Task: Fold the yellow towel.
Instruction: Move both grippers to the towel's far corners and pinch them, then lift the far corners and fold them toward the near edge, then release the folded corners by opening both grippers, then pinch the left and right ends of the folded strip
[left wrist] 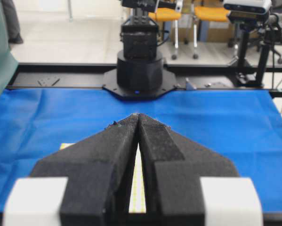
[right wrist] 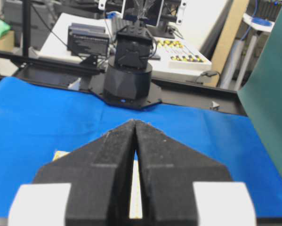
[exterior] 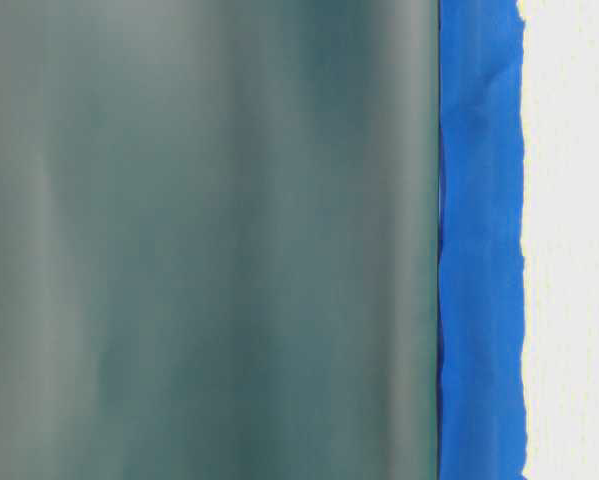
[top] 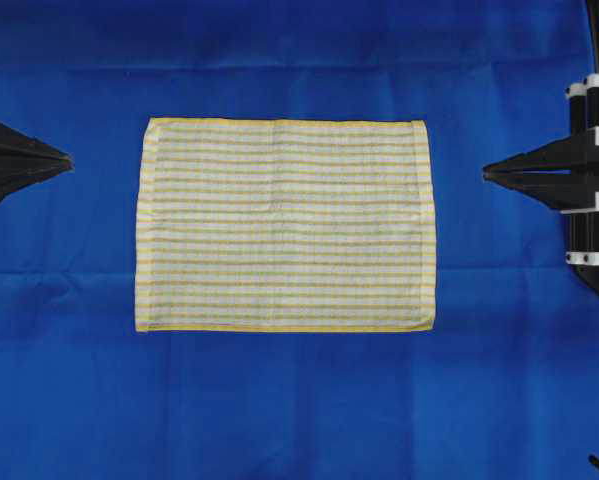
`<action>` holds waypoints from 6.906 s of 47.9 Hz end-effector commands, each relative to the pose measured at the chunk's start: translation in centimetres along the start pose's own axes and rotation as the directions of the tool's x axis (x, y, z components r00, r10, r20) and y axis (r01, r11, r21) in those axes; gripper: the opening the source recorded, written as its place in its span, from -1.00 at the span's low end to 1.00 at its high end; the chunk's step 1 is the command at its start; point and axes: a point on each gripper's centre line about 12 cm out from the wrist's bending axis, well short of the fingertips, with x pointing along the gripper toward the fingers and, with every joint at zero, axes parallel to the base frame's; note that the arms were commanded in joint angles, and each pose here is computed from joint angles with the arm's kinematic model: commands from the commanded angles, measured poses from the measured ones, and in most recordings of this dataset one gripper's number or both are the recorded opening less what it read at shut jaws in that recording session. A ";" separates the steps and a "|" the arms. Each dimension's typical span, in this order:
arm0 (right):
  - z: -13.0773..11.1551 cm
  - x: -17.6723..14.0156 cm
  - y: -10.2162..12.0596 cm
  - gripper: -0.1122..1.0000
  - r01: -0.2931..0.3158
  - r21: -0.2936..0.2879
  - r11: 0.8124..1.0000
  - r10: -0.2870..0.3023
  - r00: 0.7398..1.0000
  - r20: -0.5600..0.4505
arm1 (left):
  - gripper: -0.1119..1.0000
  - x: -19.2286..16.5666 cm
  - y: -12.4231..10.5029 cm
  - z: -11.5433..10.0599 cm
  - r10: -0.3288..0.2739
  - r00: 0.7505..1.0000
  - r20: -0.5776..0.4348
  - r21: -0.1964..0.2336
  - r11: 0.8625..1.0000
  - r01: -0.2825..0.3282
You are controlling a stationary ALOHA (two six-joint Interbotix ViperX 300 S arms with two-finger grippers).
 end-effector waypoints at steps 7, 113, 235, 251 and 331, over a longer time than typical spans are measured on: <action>-0.2 0.9 -0.6 -0.78 0.029 0.019 0.999 -0.029 0.999 -0.043 | -0.77 0.3 0.2 -0.2 0.015 0.999 -0.035 -0.030 0.999 -0.016; -22.0 2.3 -13.5 -0.64 0.683 0.081 0.726 -0.432 0.545 -0.719 | -0.75 2.6 13.0 -23.2 0.367 0.602 -0.709 0.039 0.873 -0.486; -17.8 2.8 5.5 -0.64 0.277 0.372 0.886 0.078 0.701 -0.709 | -0.75 3.6 -5.5 -16.5 -0.173 0.775 -0.608 -0.262 0.965 0.010; -17.8 2.9 5.5 -0.48 0.276 0.372 0.886 0.080 0.700 -0.710 | -0.74 4.2 -5.4 -16.5 -0.166 0.772 -0.613 -0.260 0.966 0.001; -21.1 3.5 -2.1 0.28 0.453 0.185 0.872 -0.117 0.560 -0.820 | 0.23 5.2 2.8 -21.6 0.074 0.584 -0.808 -0.071 0.972 -0.222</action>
